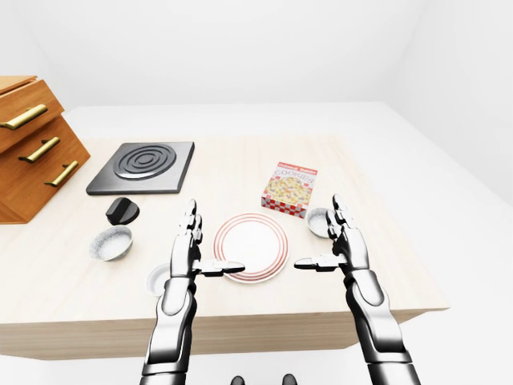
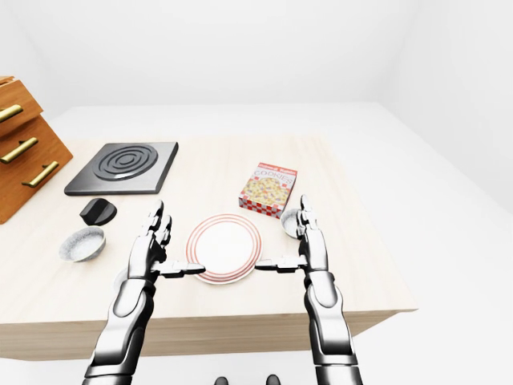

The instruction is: Pick the akita bowl next to the plate and place it on the plate.

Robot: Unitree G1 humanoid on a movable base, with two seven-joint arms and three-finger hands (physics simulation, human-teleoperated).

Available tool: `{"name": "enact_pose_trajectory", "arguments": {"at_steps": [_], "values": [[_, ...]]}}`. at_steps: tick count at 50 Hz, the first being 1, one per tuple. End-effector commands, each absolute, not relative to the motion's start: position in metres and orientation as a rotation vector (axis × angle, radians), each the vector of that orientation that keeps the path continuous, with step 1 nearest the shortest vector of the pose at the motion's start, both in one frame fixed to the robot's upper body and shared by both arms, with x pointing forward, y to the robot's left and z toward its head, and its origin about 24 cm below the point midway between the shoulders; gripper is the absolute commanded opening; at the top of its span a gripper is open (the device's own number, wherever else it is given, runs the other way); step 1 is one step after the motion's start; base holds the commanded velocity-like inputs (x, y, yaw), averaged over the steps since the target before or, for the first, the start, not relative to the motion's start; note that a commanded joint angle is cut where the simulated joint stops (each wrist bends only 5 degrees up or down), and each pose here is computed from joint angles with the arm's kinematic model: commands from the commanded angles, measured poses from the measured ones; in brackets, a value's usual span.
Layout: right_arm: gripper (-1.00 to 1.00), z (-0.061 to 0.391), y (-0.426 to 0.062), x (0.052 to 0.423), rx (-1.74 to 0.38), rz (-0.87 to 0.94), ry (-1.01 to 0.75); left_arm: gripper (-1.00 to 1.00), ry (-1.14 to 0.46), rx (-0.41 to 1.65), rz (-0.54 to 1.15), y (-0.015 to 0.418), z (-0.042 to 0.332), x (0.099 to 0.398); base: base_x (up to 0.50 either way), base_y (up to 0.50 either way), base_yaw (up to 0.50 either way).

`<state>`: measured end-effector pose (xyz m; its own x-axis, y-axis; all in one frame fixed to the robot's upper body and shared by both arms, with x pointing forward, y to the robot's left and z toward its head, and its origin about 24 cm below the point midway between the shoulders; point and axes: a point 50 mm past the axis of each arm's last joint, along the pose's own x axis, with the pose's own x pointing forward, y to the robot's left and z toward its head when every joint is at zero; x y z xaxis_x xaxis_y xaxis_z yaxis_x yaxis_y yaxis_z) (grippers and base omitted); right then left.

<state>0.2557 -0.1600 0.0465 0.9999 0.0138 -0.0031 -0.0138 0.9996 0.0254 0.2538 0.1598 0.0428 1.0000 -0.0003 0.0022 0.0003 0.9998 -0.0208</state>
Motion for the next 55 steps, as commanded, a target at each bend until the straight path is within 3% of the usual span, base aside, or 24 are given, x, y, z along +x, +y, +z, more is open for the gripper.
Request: {"name": "enact_pose_trajectory", "arguments": {"at_steps": [1,11,12,20,31,55], "values": [[1.0,0.048,-0.16,0.256,0.015,0.003,-0.004,1.0,-0.009,-0.031,0.003,0.161,0.042,0.254,0.0,0.0,0.0],[1.0,0.045,-0.164,0.258,0.011,-0.021,0.004,1.0,-0.041,-0.1,0.062,0.175,0.062,0.256,0.0,0.0,0.0],[1.0,0.044,-0.162,0.257,-0.002,-0.013,0.006,1.0,-0.454,-0.163,0.435,0.292,0.17,0.26,0.0,0.0,0.0],[1.0,0.042,-0.163,0.258,-0.007,-0.015,0.005,1.0,-0.547,-0.194,0.525,0.322,0.2,0.247,0.0,0.0,0.0],[1.0,0.043,-0.163,0.258,-0.012,-0.018,0.004,1.0,-0.619,-0.212,0.57,0.336,0.22,0.235,0.0,0.0,0.0],[1.0,0.041,-0.163,0.259,-0.017,-0.019,0.006,1.0,-0.593,-0.218,0.566,0.335,0.214,0.238,0.0,0.0,0.0]]}}
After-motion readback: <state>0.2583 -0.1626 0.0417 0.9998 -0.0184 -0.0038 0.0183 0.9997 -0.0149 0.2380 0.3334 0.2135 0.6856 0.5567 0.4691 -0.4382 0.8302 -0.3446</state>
